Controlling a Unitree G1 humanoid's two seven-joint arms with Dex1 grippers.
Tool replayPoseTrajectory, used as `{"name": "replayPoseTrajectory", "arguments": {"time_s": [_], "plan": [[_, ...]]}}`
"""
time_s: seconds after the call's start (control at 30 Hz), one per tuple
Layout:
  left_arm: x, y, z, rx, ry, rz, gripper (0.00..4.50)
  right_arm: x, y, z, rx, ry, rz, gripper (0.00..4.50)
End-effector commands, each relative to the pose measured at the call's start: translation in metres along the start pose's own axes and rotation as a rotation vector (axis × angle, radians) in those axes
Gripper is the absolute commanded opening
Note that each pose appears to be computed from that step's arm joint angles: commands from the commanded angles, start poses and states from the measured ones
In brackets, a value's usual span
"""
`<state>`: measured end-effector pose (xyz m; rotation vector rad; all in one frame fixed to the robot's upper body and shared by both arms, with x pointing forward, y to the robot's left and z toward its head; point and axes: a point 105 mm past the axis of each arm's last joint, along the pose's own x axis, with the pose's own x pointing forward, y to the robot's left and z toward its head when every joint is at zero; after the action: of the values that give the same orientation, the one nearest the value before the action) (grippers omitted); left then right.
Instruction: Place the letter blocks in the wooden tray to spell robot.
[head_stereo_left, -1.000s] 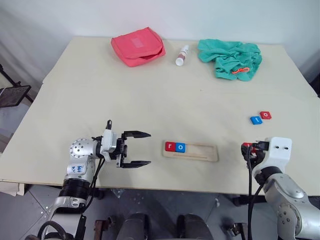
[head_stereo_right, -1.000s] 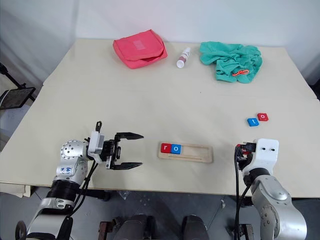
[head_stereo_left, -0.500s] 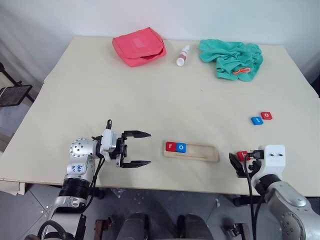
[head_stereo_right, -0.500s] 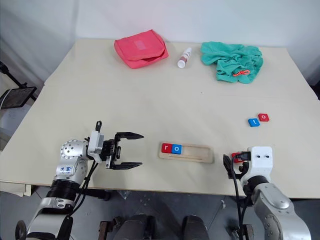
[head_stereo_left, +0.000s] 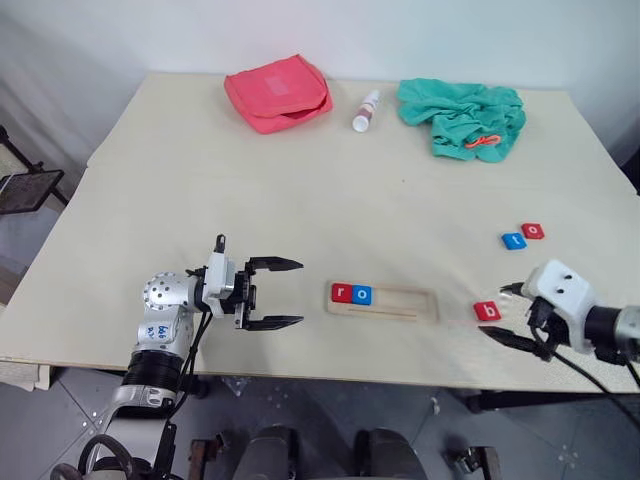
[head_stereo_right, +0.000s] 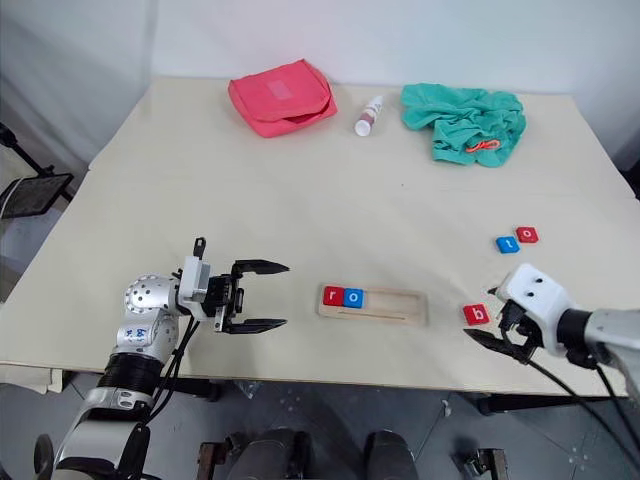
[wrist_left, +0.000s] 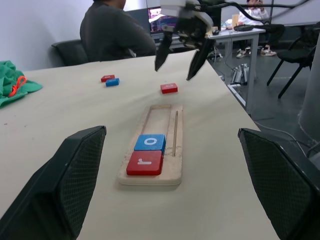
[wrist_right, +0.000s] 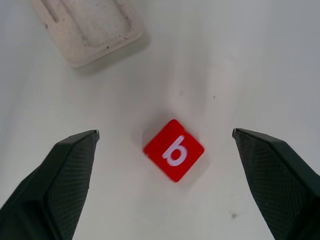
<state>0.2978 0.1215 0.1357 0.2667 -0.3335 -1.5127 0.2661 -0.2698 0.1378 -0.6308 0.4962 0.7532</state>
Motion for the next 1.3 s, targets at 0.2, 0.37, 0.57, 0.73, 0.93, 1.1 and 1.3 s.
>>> {"name": "replayPoseTrajectory", "arguments": {"time_s": [0.2, 0.37, 0.57, 0.73, 0.93, 1.1, 1.3], "plan": [[-0.006, -0.002, 0.007, 0.029, -0.003, 0.016, 4.5, 0.007, -0.023, -0.018, -0.183, 0.122, 0.205, 4.48], [-0.006, -0.005, 0.008, 0.031, 0.0, 0.032, 4.5, 0.016, -0.024, -0.021, -0.205, 0.121, 0.265, 4.48], [-0.01, -0.007, 0.008, 0.031, 0.012, 0.051, 4.5, 0.027, -0.02, -0.018, -0.201, 0.086, 0.296, 3.87], [-0.011, -0.006, 0.008, 0.03, 0.017, 0.059, 4.5, 0.031, -0.022, -0.016, -0.195, 0.072, 0.286, 2.14], [-0.015, -0.006, 0.007, 0.028, 0.017, 0.055, 4.5, 0.025, -0.031, -0.001, -0.182, 0.077, 0.244, 1.47], [-0.025, -0.007, 0.002, 0.019, 0.031, 0.025, 4.5, 0.02, -0.026, 0.038, -0.143, 0.05, 0.226, 1.47], [-0.023, 0.0, 0.001, 0.036, 0.013, 0.012, 4.5, 0.03, 0.001, 0.087, -0.131, -0.056, 0.275, 1.47]]}}
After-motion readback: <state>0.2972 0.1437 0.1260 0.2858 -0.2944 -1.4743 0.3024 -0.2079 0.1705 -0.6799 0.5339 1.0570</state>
